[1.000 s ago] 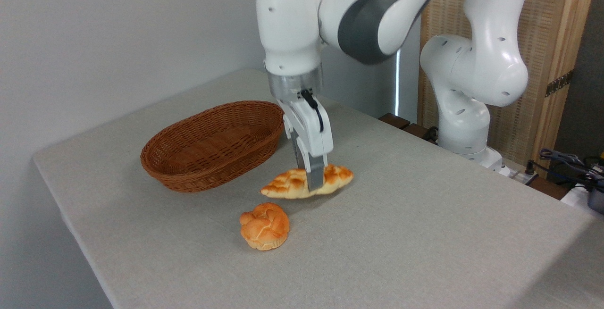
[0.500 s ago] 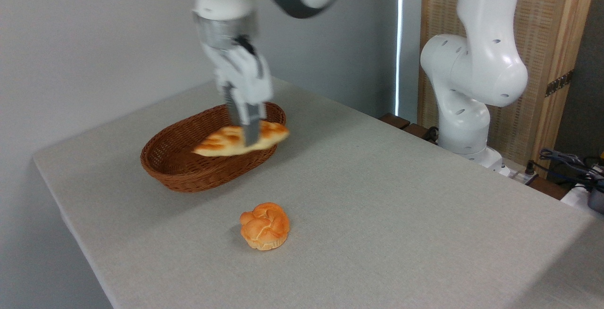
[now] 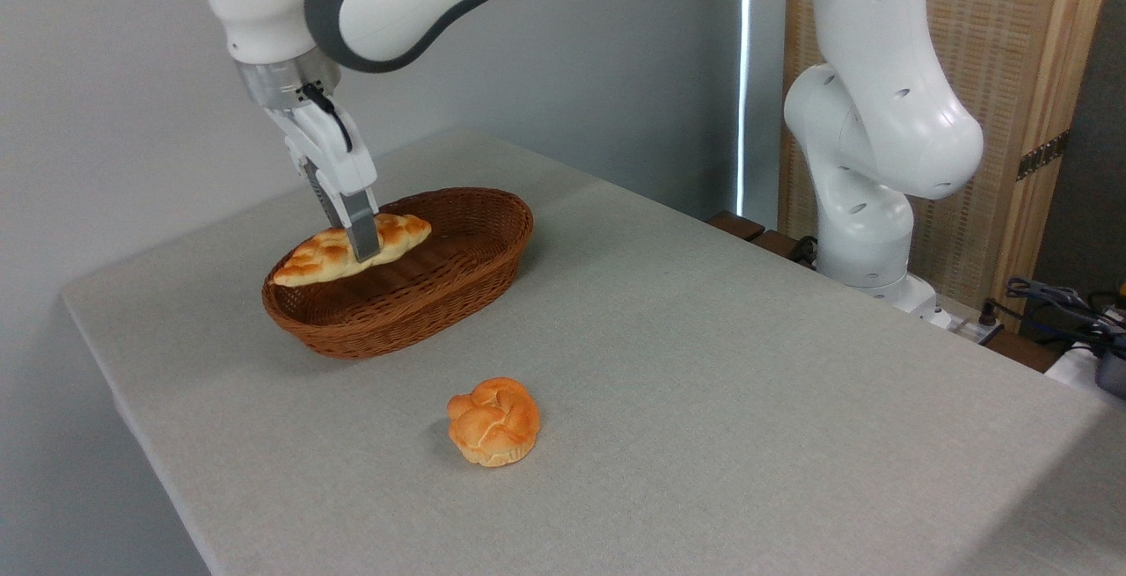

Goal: Put bread into the basket
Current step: 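Lower the roll into the basket and open the gripper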

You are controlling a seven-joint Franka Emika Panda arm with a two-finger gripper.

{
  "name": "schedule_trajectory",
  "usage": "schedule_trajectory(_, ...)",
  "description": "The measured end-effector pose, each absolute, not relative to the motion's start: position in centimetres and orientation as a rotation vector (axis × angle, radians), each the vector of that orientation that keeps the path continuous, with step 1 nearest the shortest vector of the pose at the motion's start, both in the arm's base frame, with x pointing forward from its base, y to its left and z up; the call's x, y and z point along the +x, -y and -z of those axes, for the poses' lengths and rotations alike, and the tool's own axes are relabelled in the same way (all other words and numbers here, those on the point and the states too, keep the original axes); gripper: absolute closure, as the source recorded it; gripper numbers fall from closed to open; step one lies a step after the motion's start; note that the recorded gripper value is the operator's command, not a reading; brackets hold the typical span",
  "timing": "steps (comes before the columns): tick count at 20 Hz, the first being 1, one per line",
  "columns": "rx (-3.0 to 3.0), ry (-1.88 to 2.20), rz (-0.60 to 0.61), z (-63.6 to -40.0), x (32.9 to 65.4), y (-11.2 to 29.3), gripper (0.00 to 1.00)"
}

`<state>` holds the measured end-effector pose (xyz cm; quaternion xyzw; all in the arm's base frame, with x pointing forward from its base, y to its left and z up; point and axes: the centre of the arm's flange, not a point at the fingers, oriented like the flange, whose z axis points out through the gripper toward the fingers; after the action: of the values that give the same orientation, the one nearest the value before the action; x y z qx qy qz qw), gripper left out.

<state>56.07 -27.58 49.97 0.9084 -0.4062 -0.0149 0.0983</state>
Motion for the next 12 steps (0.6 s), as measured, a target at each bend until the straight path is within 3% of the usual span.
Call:
schedule_trajectory(6, 2.718, 1.238, 0.136, -46.7, 55.5, 30.5, 0.23)
schedule_trajectory(8, 2.717, 1.243, 0.163, -45.6, 55.3, 31.2, 0.02)
schedule_trajectory(12, 2.715, 1.249, 0.177, -45.1, 55.1, 31.8, 0.00)
